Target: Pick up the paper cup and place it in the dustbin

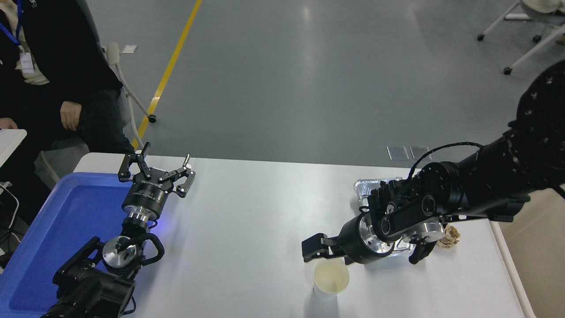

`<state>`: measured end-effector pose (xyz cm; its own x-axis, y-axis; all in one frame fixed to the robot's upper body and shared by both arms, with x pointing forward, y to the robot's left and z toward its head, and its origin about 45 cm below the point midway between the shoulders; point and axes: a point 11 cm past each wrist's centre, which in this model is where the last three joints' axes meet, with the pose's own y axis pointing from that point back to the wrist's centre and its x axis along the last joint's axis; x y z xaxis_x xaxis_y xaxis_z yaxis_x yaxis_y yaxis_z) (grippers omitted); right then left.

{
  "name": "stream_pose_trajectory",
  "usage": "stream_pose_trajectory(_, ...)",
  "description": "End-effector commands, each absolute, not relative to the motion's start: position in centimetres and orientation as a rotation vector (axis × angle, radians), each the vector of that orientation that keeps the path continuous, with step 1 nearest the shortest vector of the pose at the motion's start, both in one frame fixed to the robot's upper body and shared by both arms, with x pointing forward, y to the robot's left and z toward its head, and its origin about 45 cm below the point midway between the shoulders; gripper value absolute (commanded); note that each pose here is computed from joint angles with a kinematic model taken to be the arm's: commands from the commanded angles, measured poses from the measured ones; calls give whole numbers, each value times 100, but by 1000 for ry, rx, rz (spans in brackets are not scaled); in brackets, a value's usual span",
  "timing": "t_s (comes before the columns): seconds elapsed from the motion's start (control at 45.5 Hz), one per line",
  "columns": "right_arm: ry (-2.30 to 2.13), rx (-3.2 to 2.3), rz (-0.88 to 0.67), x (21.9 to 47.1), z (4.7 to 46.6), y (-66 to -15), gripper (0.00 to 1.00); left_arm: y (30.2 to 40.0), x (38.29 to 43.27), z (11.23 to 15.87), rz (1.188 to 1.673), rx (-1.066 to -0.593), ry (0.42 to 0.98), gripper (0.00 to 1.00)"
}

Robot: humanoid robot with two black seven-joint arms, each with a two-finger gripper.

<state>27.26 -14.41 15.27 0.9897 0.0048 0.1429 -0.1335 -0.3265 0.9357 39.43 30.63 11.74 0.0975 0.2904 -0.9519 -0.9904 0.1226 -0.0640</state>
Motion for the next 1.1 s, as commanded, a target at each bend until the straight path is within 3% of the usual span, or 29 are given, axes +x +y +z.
stream_pose_trajectory(0.0, -88, 1867, 167, 2637, 1325, -1588, 100, 3060, 3942, 1172, 1196, -947, 981, 99)
stream_pose_trajectory(0.549, -120, 1846, 185, 2522, 1054, -1735, 96, 3067, 3942, 1174, 1197, -946, 980, 99)
stream_pose_trajectory(0.593, -118, 1834, 189, 2506, 1028, -1781, 91, 3058, 3947, 1179, 1195, -947, 980, 99)
stream_pose_trajectory(0.637, -119, 1822, 195, 2503, 1015, -1824, 80, 3058, 3947, 1179, 1195, -947, 980, 99)
stream_pose_trajectory(0.681, -114, 1819, 203, 2501, 1010, -1838, 66, 3067, 3942, 1174, 1197, -946, 980, 99)
stream_pose_trajectory(0.725, -94, 1822, 225, 2501, 1014, -1837, 37, 3058, 3942, 1172, 1195, -945, 982, 99)
stream_pose_trajectory(0.747, -88, 1823, 235, 2505, 1018, -1838, 28, 3067, 3942, 1174, 1197, -946, 980, 99)
stream_pose_trajectory(0.813, -78, 1823, 251, 2517, 1030, -1835, 21, 3060, 3942, 1172, 1196, -947, 981, 99)
stream_pose_trajectory(0.857, -74, 1823, 255, 2516, 1030, -1834, 0, 3060, 3942, 1172, 1196, -947, 981, 99)
stream_pose_trajectory(1.077, -71, 1825, 244, 2515, 1052, -1821, 0, 3060, 3942, 1172, 1196, -947, 981, 99)
